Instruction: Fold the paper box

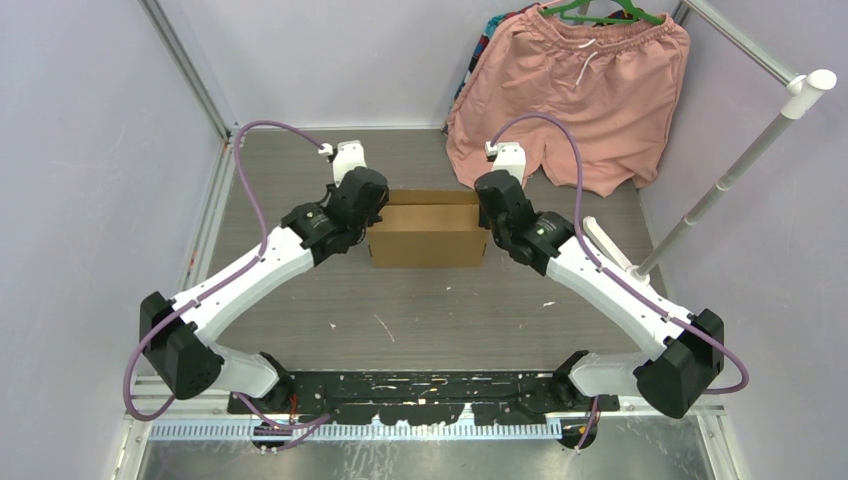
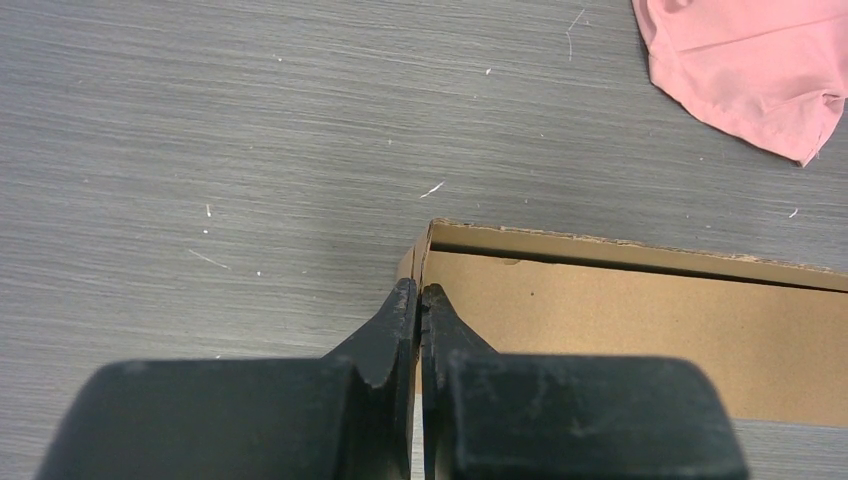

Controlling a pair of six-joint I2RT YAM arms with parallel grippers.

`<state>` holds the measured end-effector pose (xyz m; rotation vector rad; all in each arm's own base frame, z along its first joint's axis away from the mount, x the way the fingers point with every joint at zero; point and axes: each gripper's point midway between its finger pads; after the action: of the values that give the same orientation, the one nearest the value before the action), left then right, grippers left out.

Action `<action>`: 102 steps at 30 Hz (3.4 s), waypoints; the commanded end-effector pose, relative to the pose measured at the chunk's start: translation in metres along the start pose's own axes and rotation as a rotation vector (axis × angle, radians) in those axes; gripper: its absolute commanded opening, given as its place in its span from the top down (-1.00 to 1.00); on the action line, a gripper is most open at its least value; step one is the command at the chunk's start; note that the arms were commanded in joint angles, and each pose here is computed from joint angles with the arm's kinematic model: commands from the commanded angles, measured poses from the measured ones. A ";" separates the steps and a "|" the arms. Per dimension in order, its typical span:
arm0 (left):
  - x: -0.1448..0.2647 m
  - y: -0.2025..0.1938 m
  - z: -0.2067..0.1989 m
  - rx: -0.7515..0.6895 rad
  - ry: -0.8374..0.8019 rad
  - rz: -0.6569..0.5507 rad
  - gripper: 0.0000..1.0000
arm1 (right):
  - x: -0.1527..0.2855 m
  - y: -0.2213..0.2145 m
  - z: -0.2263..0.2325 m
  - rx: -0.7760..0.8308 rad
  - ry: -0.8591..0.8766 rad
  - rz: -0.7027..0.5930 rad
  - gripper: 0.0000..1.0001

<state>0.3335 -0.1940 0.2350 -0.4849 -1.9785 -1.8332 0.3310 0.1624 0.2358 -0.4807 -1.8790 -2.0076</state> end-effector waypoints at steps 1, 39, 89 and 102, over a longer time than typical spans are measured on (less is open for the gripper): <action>-0.001 -0.024 0.003 -0.042 -0.007 0.061 0.99 | 0.000 -0.021 -0.001 0.014 -0.008 0.054 0.98; 0.002 -0.029 0.009 -0.133 -0.036 0.044 1.00 | 0.002 -0.019 0.002 0.031 -0.015 0.041 0.97; 0.008 -0.043 0.014 -0.112 -0.025 -0.021 1.00 | 0.063 0.011 0.000 -0.066 0.134 -0.023 0.10; 0.006 -0.041 0.011 -0.151 -0.043 -0.052 1.00 | 0.029 0.049 0.040 -0.027 0.131 -0.039 0.10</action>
<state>0.3079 -0.1902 0.2074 -0.5270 -1.9603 -1.9847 0.3128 0.1846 0.2693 -0.3924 -1.7939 -1.9955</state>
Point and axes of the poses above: each gripper's point midway between its finger pads, its own x axis back along the fingers, its own z axis along the line the jaws close on, y = z × x, and after that the axes turned 4 degrees about -x, right-handed
